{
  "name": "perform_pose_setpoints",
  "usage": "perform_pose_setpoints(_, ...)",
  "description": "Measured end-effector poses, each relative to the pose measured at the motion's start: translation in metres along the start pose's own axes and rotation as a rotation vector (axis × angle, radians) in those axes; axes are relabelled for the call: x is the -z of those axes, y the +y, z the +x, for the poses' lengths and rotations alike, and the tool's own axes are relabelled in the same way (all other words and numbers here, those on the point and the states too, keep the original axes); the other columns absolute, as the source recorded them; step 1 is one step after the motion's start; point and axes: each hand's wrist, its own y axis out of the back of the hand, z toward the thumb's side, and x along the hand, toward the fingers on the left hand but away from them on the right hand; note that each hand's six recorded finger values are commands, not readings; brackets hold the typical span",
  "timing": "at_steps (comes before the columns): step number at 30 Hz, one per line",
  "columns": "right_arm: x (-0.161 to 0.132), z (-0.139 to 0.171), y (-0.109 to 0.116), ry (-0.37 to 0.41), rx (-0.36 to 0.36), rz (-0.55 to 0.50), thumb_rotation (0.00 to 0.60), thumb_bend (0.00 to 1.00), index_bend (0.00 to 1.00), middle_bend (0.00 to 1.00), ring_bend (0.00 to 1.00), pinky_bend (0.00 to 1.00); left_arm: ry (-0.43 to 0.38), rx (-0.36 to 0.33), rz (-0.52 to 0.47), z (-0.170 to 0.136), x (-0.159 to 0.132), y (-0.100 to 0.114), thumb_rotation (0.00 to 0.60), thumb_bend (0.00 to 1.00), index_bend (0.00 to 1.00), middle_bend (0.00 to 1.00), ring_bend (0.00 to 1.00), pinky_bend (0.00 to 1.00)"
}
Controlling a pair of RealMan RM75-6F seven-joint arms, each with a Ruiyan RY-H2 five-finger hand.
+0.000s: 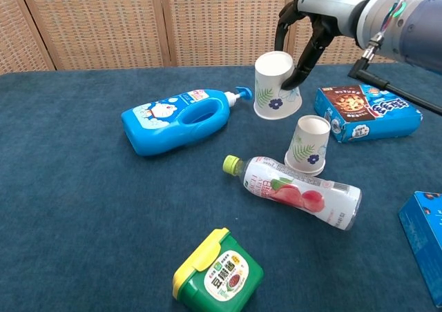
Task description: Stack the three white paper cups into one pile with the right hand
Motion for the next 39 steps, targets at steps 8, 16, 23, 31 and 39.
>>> perform_pose_setpoints(8,0.013,0.003,-0.003,-0.023,-0.004,-0.001,0.600,0.10,0.55,0.12,0.00,0.00,-0.002,-0.006,0.000,-0.001,0.000,0.002,0.600,0.21,0.00,0.00,0.00,0.00)
perform_pose_setpoints(16,0.032,0.003,-0.004,-0.063,-0.007,0.009,0.600,0.10,0.55,0.12,0.00,0.00,-0.004,0.000,0.002,-0.001,-0.002,0.000,0.600,0.21,0.00,0.00,0.00,0.00)
perform_pose_setpoints(23,0.040,0.005,-0.004,-0.086,-0.015,0.009,0.600,0.10,0.55,0.12,0.00,0.00,-0.006,0.006,0.005,0.000,-0.002,-0.002,0.600,0.21,0.00,0.00,0.00,0.00)
perform_pose_setpoints(31,0.042,0.008,-0.003,-0.103,-0.018,0.019,0.600,0.10,0.55,0.12,0.00,0.00,-0.006,0.001,0.004,-0.001,-0.003,0.000,0.600,0.21,0.00,0.00,0.00,0.00)
perform_pose_setpoints(39,0.047,0.011,-0.001,-0.141,-0.025,0.027,0.600,0.10,0.55,0.12,0.00,0.00,-0.007,0.003,0.003,0.000,-0.003,-0.001,0.600,0.21,0.00,0.00,0.00,0.00)
